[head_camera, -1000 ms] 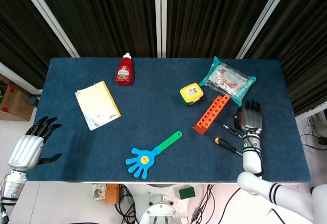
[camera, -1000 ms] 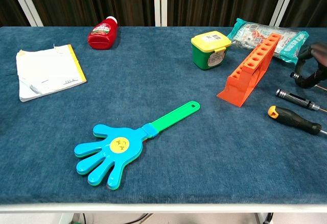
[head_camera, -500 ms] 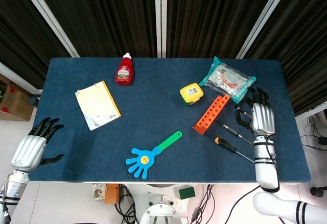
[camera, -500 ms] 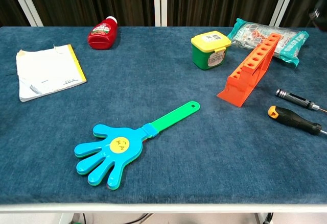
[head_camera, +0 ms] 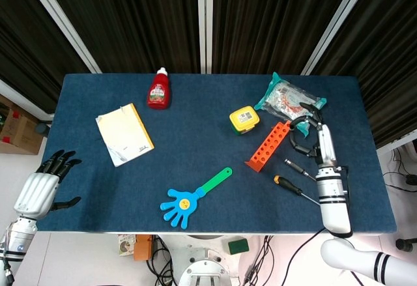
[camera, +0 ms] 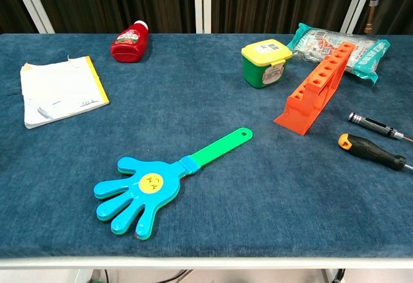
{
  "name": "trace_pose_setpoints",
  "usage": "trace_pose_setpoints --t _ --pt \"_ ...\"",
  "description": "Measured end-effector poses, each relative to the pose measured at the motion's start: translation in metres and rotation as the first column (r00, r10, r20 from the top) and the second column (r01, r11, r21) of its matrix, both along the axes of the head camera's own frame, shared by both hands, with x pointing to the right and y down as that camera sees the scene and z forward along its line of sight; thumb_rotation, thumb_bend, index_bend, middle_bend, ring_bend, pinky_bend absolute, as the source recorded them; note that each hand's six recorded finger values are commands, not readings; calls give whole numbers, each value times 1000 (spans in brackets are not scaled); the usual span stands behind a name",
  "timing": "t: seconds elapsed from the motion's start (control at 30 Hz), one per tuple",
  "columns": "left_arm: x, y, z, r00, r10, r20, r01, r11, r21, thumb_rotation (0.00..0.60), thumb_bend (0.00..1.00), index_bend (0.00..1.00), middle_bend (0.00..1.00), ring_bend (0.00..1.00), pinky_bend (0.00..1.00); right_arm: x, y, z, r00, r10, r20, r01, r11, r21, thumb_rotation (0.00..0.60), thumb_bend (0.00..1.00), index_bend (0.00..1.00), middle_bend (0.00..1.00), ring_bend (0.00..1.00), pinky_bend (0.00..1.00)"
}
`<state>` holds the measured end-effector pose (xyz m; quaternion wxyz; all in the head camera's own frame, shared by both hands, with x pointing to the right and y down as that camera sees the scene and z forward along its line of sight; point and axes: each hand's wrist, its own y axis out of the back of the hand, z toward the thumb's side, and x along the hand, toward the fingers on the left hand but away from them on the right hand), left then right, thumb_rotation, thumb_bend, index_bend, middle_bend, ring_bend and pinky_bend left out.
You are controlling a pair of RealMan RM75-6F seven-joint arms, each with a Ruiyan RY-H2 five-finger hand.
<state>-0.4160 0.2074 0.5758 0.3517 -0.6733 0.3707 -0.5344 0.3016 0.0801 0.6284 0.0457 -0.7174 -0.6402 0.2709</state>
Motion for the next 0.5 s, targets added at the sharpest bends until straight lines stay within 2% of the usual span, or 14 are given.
trace_pose_setpoints --t 0.17,0.33,0.5 --pt "0 0 1 1000 0 1 0 1000 -4 600 3 217 109 44 229 0 -3 19 1000 2 17 -2 1000 18 600 412 659 126 0 0" --pt "0 0 2 1000 2 1 -2 1000 -7 600 3 216 109 44 229 -5 0 37 999 3 50 -3 1000 -1 600 402 659 126 0 0" --pt "0 0 1 1000 0 2 0 1000 -4 600 2 216 109 44 229 -8 3 42 997 1 71 0 1000 -14 600 402 659 126 0 0"
